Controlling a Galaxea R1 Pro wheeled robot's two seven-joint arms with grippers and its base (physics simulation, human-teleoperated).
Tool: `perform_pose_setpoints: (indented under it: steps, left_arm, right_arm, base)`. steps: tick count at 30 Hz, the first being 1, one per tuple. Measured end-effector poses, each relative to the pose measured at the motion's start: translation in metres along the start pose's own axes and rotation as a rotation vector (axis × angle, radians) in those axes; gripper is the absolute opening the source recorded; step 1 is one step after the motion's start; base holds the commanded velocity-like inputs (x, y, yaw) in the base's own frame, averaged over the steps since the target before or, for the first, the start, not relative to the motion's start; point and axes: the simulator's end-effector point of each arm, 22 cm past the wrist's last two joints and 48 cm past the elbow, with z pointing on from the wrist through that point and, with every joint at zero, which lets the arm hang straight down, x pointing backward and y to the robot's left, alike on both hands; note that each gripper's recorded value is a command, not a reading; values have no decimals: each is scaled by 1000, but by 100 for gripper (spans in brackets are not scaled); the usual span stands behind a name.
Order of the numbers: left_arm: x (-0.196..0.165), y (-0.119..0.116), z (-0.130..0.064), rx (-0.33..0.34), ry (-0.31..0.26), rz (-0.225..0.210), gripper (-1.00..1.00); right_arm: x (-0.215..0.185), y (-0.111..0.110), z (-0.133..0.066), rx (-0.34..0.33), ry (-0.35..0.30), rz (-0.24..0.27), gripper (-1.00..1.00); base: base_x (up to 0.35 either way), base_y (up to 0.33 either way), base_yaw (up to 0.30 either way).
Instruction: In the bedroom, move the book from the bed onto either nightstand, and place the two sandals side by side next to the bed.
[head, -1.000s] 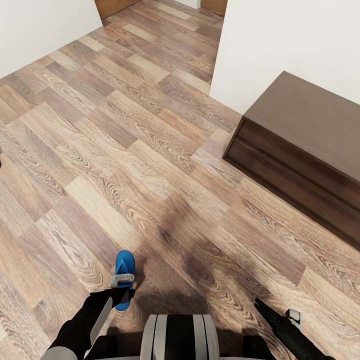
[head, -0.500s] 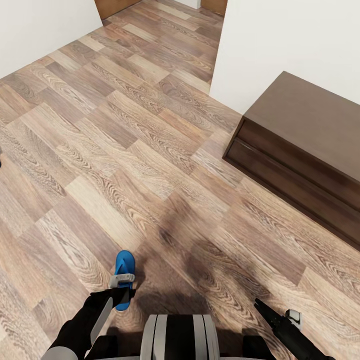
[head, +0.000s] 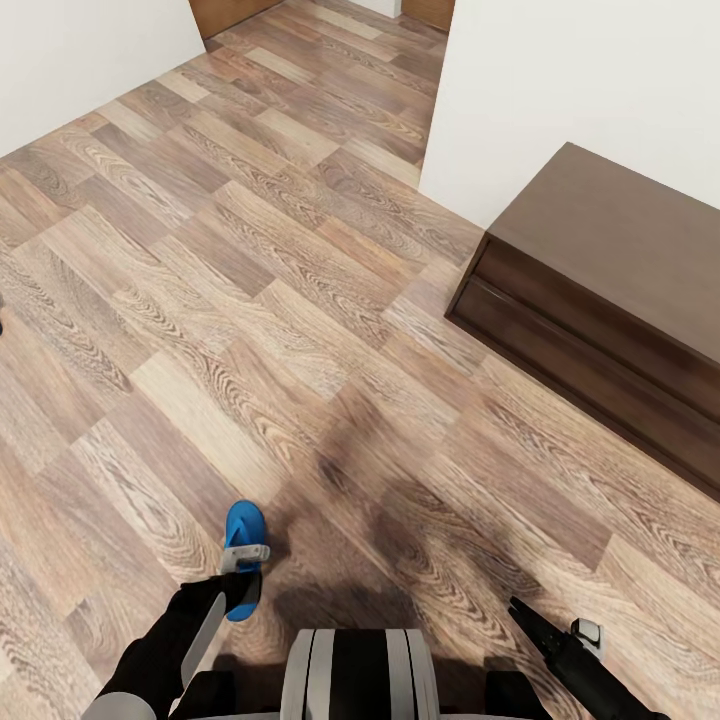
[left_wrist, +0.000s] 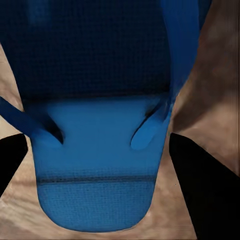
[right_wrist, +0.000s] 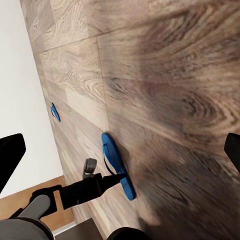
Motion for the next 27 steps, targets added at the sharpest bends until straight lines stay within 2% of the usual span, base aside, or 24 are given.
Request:
perform_pose_setpoints:
  steps: [27]
  left_arm:
    - [-9, -1, -3, -1, -19, 0, -100]
  right_arm:
    - [0, 0, 0, 1, 0, 0, 100]
  base:
    - [0, 0, 0]
